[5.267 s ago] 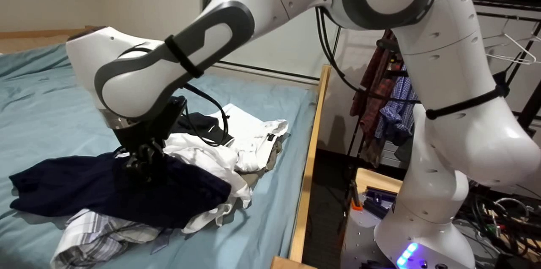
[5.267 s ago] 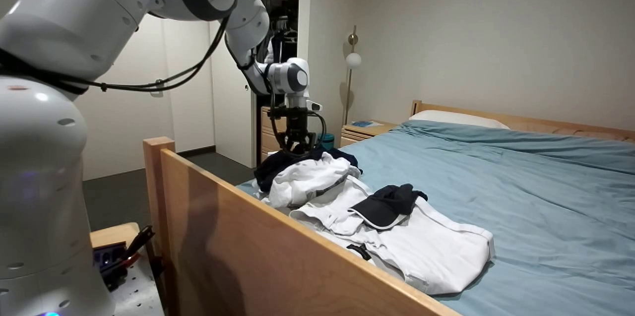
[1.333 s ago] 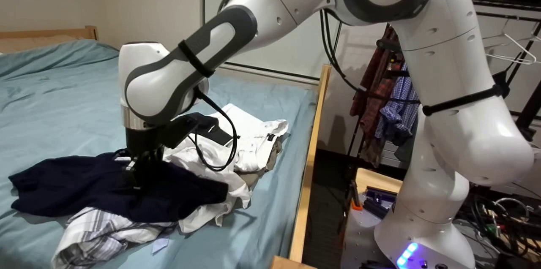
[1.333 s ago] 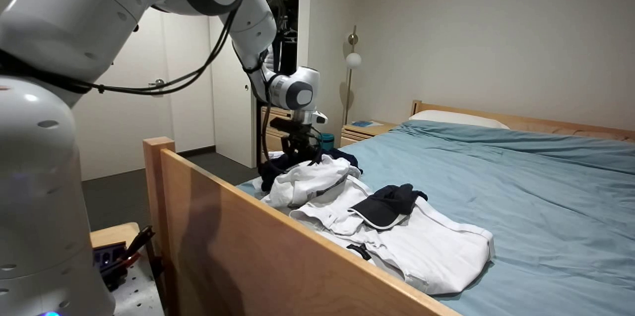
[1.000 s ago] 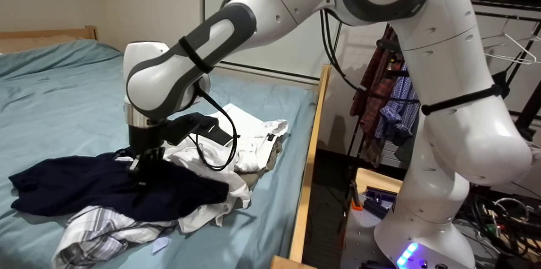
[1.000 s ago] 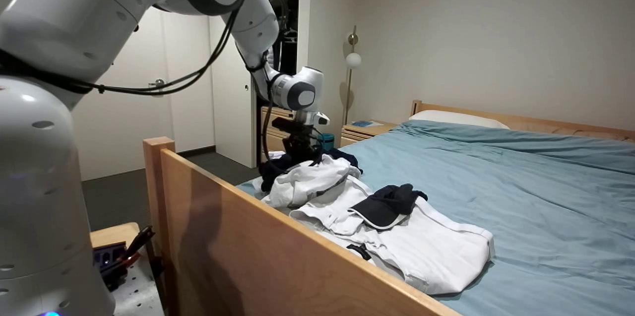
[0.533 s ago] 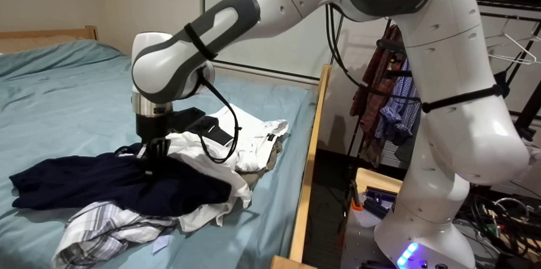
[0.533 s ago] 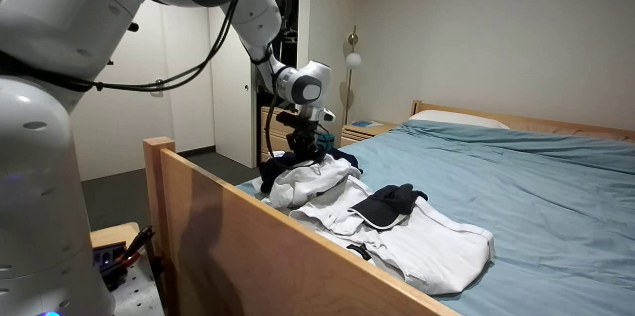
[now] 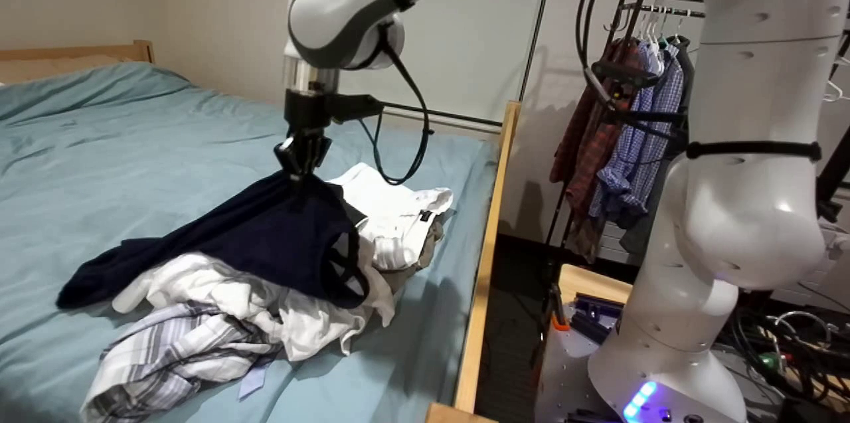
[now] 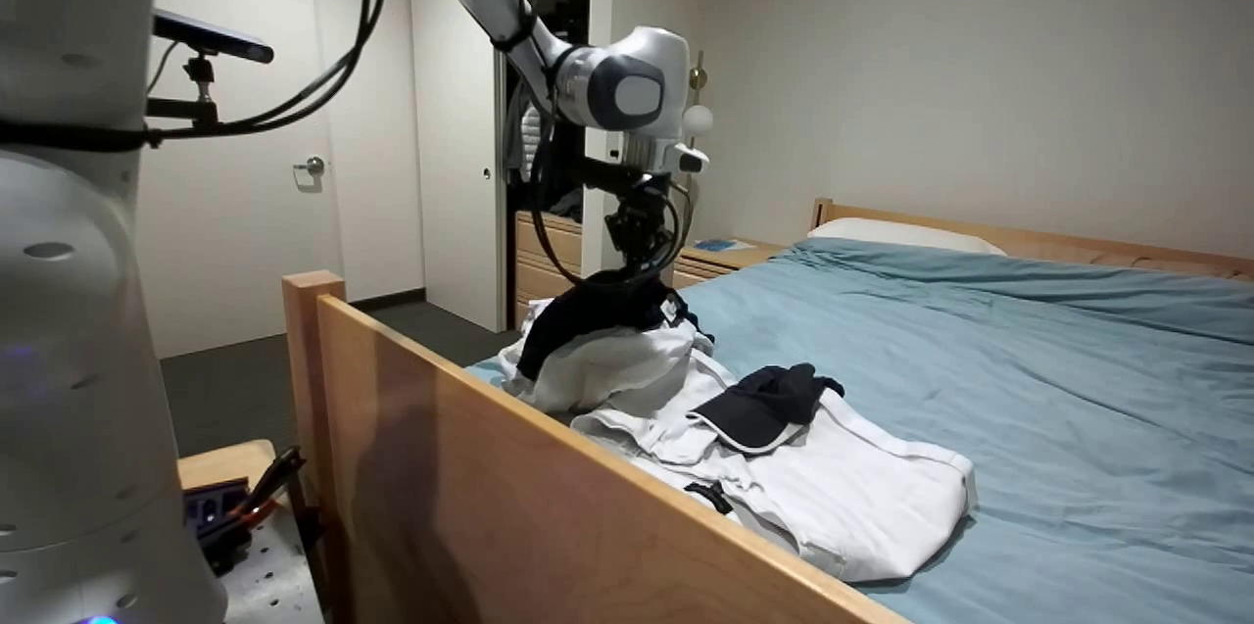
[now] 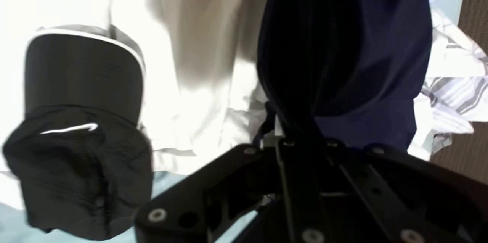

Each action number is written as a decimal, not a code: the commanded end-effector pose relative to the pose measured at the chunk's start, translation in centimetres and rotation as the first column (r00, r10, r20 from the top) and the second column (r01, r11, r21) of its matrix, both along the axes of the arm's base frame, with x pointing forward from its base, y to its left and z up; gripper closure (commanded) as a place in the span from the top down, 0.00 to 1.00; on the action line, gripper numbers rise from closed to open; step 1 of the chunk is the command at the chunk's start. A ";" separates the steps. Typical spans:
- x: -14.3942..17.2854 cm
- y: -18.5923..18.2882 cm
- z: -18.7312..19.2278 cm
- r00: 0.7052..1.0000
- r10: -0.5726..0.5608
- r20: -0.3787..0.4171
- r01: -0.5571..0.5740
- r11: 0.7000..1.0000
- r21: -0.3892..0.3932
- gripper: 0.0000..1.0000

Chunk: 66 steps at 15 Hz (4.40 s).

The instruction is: Move the clothes on the left and pile them on the right

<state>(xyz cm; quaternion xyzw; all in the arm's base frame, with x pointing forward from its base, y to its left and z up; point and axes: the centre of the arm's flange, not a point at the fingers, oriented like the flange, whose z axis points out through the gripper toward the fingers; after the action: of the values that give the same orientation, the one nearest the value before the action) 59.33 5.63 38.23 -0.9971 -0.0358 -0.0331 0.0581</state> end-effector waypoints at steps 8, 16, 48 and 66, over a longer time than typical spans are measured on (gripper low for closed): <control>-7.0 -20.6 19.0 0.908 -0.416 0.053 0.419 0.906 -0.055 0.08; -6.5 -27.2 23.8 0.812 -0.576 0.091 0.583 0.807 -0.090 0.08; -1.4 -26.1 -1.1 0.535 -0.799 -0.275 0.845 0.502 0.186 0.08; 0.4 -16.2 2.2 0.744 -0.635 -0.208 0.666 0.729 0.160 1.00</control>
<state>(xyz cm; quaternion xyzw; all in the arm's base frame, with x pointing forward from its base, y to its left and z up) 61.22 -14.79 39.93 -0.9098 0.3784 -0.0039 0.1706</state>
